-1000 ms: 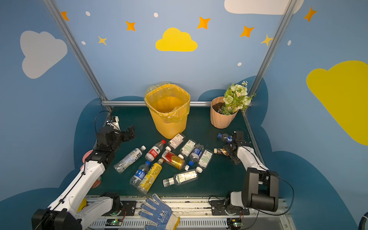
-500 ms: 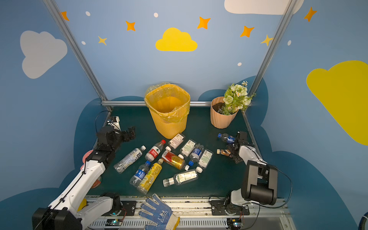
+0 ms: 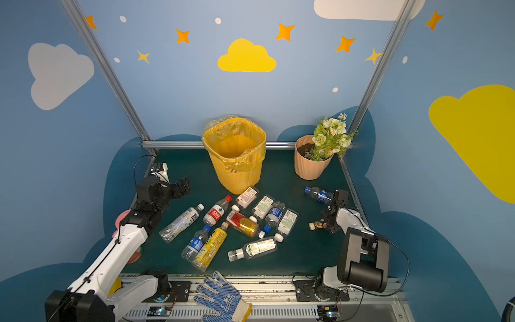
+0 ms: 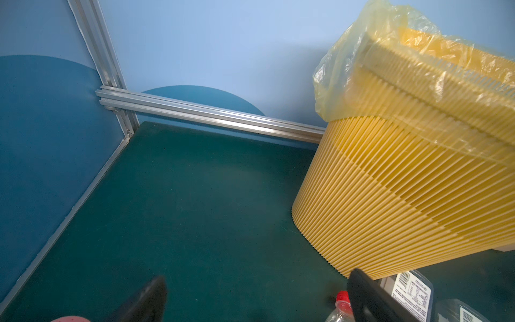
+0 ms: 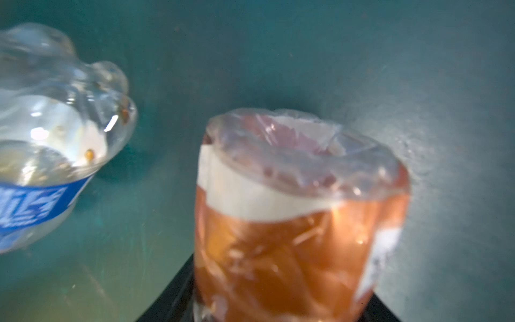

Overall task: Throw the plastic bottles in the bin
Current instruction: 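Reach the right gripper to the brown coffee bottle and grasp it, then lift the coffee bottle with the right gripper and release it over the bin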

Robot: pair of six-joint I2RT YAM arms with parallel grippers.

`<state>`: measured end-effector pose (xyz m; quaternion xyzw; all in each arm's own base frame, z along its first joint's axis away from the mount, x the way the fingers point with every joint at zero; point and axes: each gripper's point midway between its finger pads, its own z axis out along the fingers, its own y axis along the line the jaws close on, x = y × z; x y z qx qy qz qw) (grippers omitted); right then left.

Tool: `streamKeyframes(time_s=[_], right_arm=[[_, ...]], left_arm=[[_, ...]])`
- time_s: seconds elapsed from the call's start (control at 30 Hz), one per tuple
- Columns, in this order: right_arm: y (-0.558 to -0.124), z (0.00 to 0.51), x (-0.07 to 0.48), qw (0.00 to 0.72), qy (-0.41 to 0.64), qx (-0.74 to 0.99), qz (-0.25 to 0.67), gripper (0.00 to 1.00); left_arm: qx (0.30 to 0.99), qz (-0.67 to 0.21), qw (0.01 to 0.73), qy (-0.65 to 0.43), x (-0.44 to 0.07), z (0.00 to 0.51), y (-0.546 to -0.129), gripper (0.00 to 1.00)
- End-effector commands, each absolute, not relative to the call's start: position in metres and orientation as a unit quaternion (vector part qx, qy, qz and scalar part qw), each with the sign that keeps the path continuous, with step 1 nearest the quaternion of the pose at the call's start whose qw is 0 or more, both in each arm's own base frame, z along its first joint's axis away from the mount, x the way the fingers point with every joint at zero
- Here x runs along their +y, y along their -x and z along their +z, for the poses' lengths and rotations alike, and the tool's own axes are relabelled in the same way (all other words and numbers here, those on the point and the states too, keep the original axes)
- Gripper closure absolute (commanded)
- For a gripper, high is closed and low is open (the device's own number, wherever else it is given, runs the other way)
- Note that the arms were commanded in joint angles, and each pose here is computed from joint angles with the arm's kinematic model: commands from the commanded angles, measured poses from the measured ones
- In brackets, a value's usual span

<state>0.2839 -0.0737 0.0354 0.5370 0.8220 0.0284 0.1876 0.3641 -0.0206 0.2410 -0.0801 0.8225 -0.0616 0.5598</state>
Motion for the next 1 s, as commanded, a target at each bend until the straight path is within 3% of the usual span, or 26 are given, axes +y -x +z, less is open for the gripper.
streamKeyframes(time_s=[0.0, 0.2, 0.4, 0.67, 0.73, 0.97], right_arm=[[-0.285, 0.055, -0.078, 0.222, -0.520, 0.825, 0.027, 0.42], [-0.305, 0.107, -0.072, 0.310, -0.451, 0.835, 0.060, 0.42], [-0.322, 0.191, -0.053, 0.448, -0.364, 0.806, 0.129, 0.43], [-0.336, 0.354, -0.009, 0.647, -0.222, 0.697, 0.215, 0.43], [-0.338, 0.403, 0.005, 0.690, -0.181, 0.663, 0.229, 0.39], [-0.340, 0.529, 0.082, 0.765, -0.029, 0.566, 0.305, 0.42]], left_arm=[[0.824, -0.060, 0.557, 0.083, -0.020, 0.239, -0.358, 0.00], [0.820, -0.058, 0.559, 0.105, -0.014, 0.238, -0.355, 0.00], [0.811, -0.052, 0.567, 0.134, -0.006, 0.242, -0.351, 0.00], [0.799, -0.049, 0.578, 0.161, 0.002, 0.248, -0.345, 0.00], [0.798, -0.049, 0.577, 0.164, 0.003, 0.247, -0.343, 0.00], [0.797, -0.058, 0.578, 0.168, 0.002, 0.248, -0.334, 0.00]])
